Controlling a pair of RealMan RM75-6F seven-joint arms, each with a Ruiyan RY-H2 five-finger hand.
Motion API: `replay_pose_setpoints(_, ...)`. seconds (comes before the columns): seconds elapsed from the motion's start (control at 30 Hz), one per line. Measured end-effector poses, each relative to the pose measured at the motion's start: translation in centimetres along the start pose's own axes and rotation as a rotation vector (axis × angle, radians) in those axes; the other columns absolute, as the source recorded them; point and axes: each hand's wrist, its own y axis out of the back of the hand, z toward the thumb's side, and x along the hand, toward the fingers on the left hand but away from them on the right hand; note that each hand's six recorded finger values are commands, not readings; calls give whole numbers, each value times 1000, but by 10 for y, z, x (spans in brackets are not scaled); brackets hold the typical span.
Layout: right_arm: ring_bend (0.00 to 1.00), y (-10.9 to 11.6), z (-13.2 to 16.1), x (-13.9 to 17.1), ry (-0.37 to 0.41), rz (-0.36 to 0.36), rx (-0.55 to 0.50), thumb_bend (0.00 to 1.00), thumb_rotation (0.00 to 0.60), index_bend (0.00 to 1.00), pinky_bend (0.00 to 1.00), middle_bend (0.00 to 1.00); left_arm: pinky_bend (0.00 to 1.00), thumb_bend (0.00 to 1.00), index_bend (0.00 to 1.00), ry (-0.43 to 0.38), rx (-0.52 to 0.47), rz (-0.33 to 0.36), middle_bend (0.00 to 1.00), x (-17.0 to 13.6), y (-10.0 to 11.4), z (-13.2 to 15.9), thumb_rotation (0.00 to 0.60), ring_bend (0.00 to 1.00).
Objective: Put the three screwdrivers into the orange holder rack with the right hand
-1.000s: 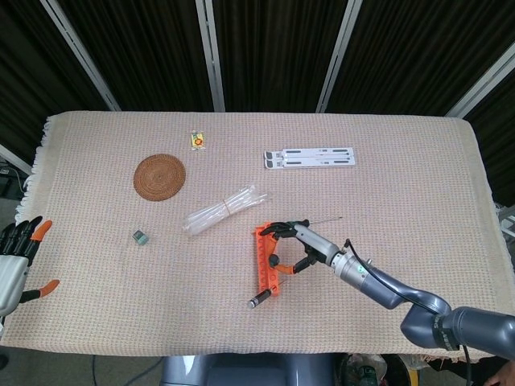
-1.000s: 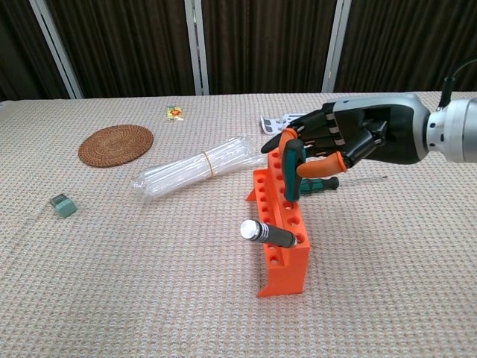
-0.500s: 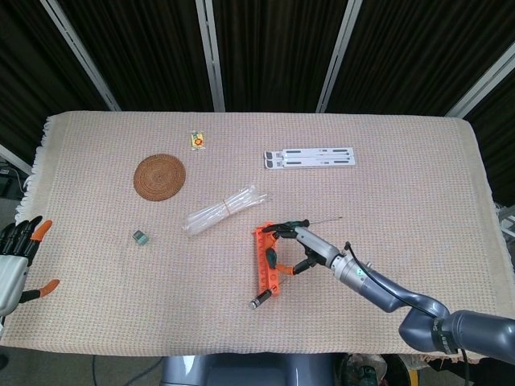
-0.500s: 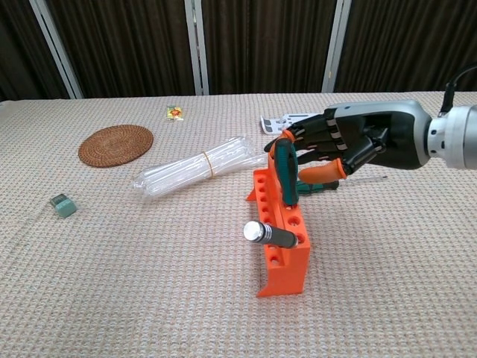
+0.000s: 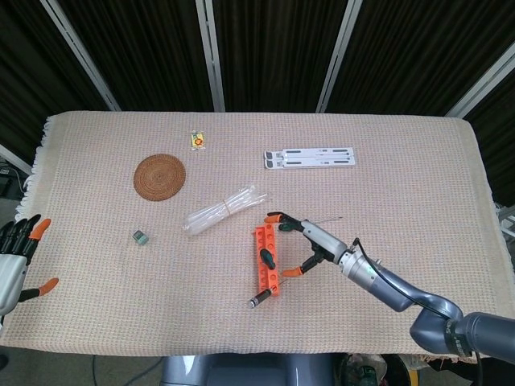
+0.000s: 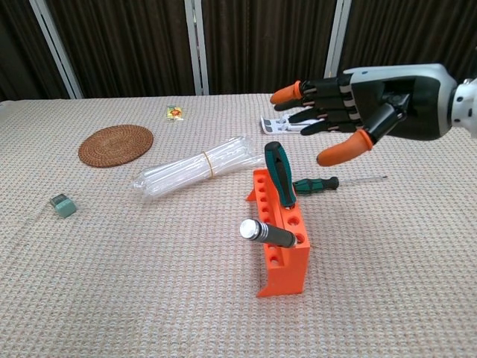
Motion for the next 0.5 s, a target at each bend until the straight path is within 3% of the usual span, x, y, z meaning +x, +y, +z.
replay_pose_setpoints(0.2, 0, 27, 4, 0, -6, -80, 65, 178, 600, 343, 0, 84, 0, 60, 0, -13, -5, -1, 0, 2, -2, 4, 600, 0)
replay_pose_setpoints(0.4, 0, 49, -6, -9, -70, -135, 296, 196, 600, 368, 0, 85, 0, 61, 0, -18, -4, -2, 0, 2, -3, 5, 600, 0)
replay_pose_setpoints(0.5, 0, 57, -13, -19, -106, -149, 478, 202, 600, 347, 0, 74, 0, 61, 0, -15, -1, -4, 0, 2, -3, 5, 600, 0)
